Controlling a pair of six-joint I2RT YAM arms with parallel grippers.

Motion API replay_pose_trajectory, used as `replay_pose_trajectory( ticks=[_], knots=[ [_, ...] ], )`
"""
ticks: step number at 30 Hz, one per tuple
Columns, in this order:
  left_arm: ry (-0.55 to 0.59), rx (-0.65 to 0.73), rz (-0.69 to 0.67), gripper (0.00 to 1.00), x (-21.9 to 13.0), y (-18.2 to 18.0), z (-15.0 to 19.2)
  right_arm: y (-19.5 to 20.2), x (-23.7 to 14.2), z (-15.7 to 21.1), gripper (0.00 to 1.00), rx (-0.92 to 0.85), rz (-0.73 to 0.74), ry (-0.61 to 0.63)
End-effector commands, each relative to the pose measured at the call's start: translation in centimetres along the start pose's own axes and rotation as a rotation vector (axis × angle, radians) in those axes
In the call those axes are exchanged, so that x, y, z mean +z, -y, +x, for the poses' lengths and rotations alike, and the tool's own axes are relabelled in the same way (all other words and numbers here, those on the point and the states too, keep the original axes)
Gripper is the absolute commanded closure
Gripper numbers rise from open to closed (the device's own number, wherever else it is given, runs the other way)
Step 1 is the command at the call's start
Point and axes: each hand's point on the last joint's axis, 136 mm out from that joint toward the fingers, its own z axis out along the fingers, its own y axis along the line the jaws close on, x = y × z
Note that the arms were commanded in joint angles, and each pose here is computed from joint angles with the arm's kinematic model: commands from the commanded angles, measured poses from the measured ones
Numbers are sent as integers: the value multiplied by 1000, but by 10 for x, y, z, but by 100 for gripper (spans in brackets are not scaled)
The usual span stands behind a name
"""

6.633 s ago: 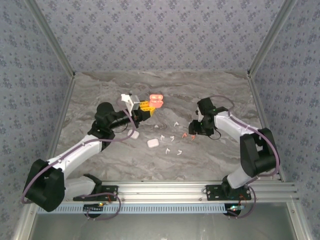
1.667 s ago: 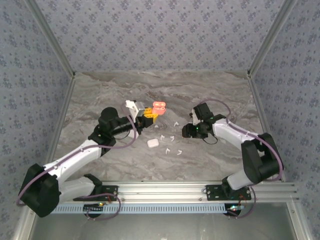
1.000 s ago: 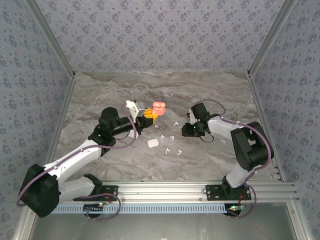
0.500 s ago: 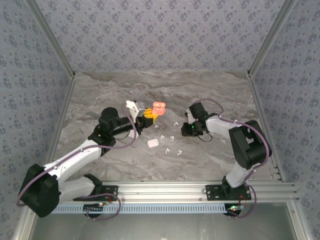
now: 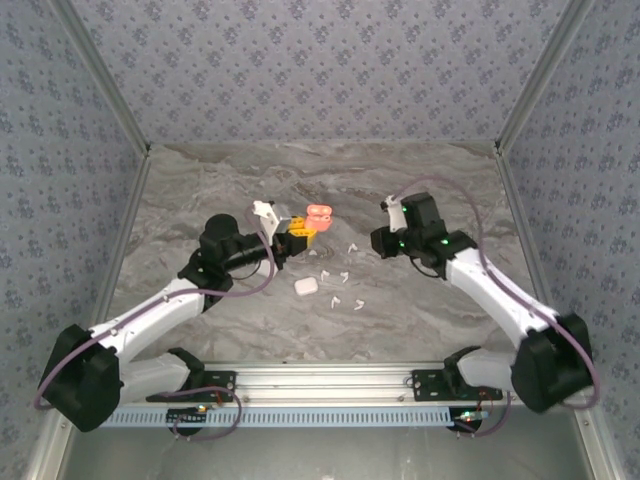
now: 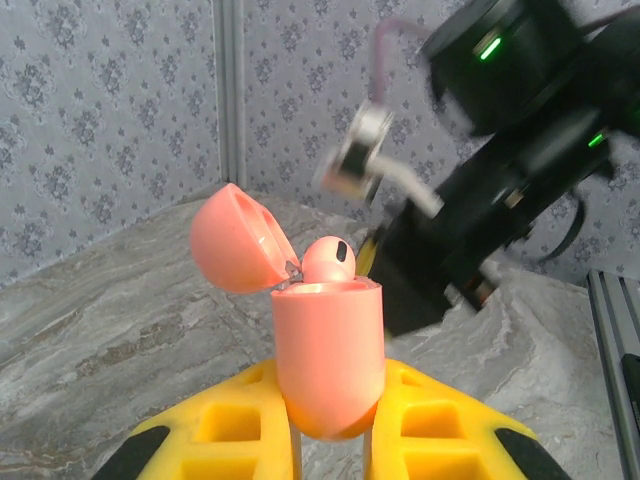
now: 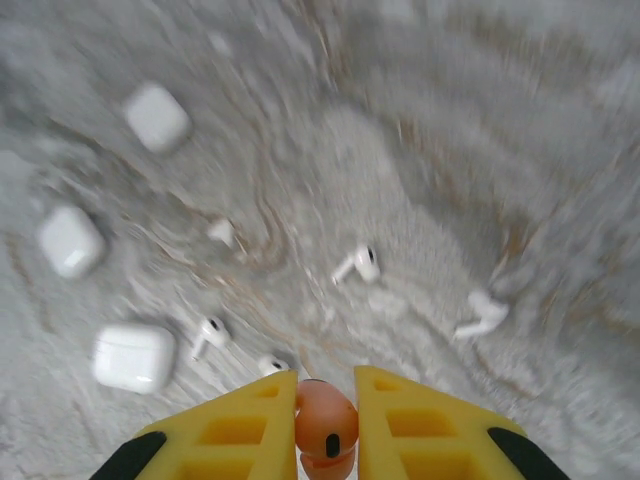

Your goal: Insert the wireless bluetooth earbuds into the charging case

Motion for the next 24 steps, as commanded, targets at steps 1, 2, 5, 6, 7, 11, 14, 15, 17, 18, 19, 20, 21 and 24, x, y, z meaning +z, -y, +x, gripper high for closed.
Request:
replay_pose_trajectory(
  ticks=[1,2,5,6,7,11,14,15,17,18,19,20,21,24],
  knots=[
    [64,27,35,100,4,5,-25,-12,-41,-35,80,-129,-2,143],
    [65,27,40,100,5,6,-25,-20,-54,-47,80,-158,-23,198],
    [64,23,47,100,7,6,-25,-43,-84,-76,80,-235,-92,314],
    [62,22,51,100,7,6,-25,-51,-91,-83,81,-258,-113,337],
    [64,23,54,100,8,6,-25,-60,-98,-91,81,-289,-136,361],
    [65,22,68,100,9,8,-25,-93,-109,-112,80,-407,-202,410],
    [66,21,74,100,10,8,-25,-112,-99,-115,81,-464,-246,393],
    [65,21,75,100,10,8,-24,-120,-103,-124,81,-483,-259,415],
    [66,23,78,100,10,9,-25,-128,-96,-125,80,-501,-282,408],
    [65,21,79,100,10,9,-25,-132,-92,-126,81,-510,-292,401],
    [64,20,80,100,10,9,-24,-135,-88,-125,80,-517,-300,395],
    [65,21,81,100,10,10,-25,-138,-84,-125,80,-525,-308,385],
    [66,22,82,100,10,10,-25,-141,-81,-124,81,-534,-319,378],
    [66,21,83,100,9,10,-25,-148,-75,-122,80,-554,-337,357]
  ],
)
